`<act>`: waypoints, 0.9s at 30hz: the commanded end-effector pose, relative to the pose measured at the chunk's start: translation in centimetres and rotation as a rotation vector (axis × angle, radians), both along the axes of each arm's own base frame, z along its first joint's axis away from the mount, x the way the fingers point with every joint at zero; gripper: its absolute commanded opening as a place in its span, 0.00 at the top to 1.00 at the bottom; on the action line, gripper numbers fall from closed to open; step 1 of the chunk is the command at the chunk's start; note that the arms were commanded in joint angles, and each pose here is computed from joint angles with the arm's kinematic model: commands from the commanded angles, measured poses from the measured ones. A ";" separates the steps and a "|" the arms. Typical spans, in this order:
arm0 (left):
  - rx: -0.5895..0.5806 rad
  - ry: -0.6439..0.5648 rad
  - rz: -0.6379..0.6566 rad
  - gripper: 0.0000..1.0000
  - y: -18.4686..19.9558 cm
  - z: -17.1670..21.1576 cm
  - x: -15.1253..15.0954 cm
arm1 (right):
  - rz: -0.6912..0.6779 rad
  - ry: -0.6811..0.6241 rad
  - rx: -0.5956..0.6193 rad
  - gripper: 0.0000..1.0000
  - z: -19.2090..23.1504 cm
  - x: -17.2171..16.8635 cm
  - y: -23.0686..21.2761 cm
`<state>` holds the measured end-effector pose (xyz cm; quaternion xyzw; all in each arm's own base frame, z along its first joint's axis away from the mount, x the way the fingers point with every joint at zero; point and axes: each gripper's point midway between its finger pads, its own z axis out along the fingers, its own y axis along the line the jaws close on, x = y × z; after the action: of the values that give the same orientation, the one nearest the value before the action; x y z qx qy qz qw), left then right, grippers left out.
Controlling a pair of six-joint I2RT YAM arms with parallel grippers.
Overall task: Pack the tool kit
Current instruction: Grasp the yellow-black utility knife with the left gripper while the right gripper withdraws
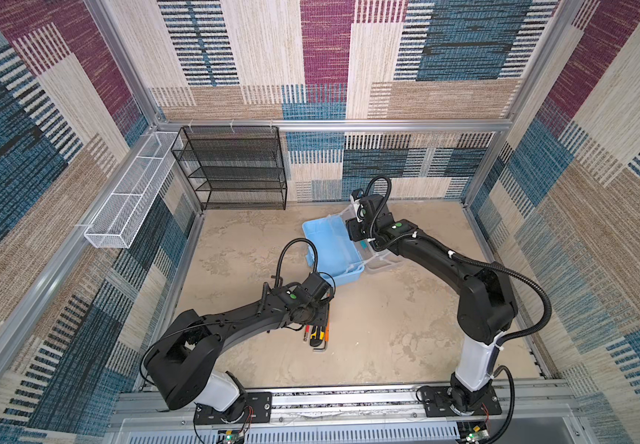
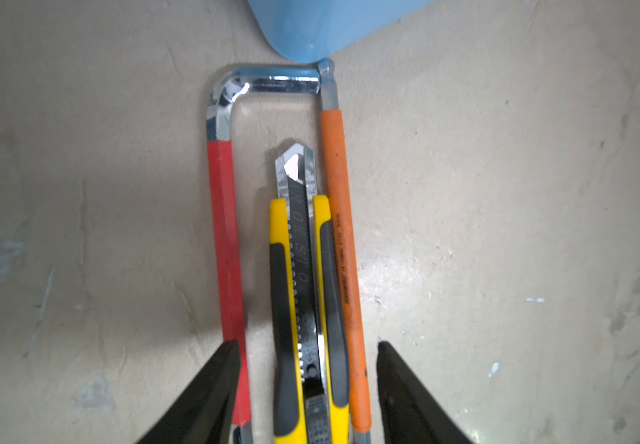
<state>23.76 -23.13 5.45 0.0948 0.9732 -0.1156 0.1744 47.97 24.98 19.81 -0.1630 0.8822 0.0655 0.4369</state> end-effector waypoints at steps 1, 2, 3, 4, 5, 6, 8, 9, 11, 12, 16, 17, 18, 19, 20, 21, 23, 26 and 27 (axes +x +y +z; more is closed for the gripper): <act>0.022 0.015 -0.011 0.40 -0.1 -0.2 -0.3 | -0.008 -0.038 0.020 0.36 0.9 0.0 -0.1; 0.029 0.017 -0.015 0.40 -0.3 -0.3 -0.3 | -0.011 -0.037 0.020 0.35 0.8 -0.1 -0.2; 0.038 0.023 -0.017 0.41 -0.3 -0.5 -0.5 | -0.013 -0.040 0.019 0.35 0.8 -0.2 -0.4; 0.048 0.025 -0.015 0.41 -0.2 -0.7 -0.5 | -0.015 -0.043 0.019 0.35 0.9 -0.3 -0.5; 0.063 0.031 -0.010 0.41 0.0 -0.9 -0.5 | -0.019 -0.047 0.017 0.35 1.0 -0.4 -0.7; 0.071 0.035 -0.007 0.41 0.1 -1.1 -0.5 | -0.022 -0.052 0.015 0.34 1.1 -0.5 -0.8; 0.077 0.044 -0.008 0.43 0.2 -1.4 -0.6 | -0.026 -0.060 0.011 0.34 1.2 -0.7 -1.1; 0.080 0.046 -0.009 0.45 0.2 -1.5 -0.6 | -0.029 -0.063 0.009 0.33 1.3 -0.8 -1.3; 0.086 0.052 -0.011 0.49 0.2 -1.8 -0.7 | -0.035 -0.066 0.005 0.33 1.3 -0.9 -1.6; 0.093 0.058 -0.011 0.50 0.2 -2.0 -0.8 | -0.038 -0.065 0.004 0.33 1.3 -1.0 -1.7; 0.114 0.066 0.003 0.51 0.7 -2.5 -0.8 | -0.047 -0.064 0.000 0.33 1.1 -1.2 -2.1; 0.117 0.066 0.005 0.51 0.7 -2.5 -0.9 | -0.049 -0.063 0.000 0.32 1.1 -1.2 -2.2; 0.122 0.067 0.004 0.51 0.7 -2.6 -0.8 | -0.051 -0.063 0.000 0.33 1.1 -1.3 -2.2; 0.126 0.066 0.006 0.51 0.8 -2.7 -0.7 | -0.052 -0.063 0.001 0.33 1.1 -1.3 -2.3; 0.129 0.067 0.006 0.51 0.8 -2.8 -0.7 | -0.053 -0.062 0.000 0.33 1.1 -1.3 -2.3; 0.133 0.068 0.007 0.51 0.8 -2.9 -0.7 | -0.054 -0.061 0.000 0.33 1.0 -1.3 -2.3; 0.144 0.073 0.010 0.51 0.9 -3.2 -0.6 | -0.057 -0.060 -0.001 0.32 1.0 -1.3 -2.4; 0.167 0.080 0.018 0.51 1.2 -3.6 -0.7 | -0.064 -0.063 -0.003 0.32 1.1 -1.3 -2.6; 0.172 0.081 0.021 0.51 1.4 -3.7 -0.7 | -0.064 -0.063 -0.004 0.32 1.1 -1.4 -2.6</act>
<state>23.21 -22.71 2.20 0.1019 0.9843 -0.0570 0.1327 46.25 22.53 19.91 -0.1480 0.8803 0.0461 0.4483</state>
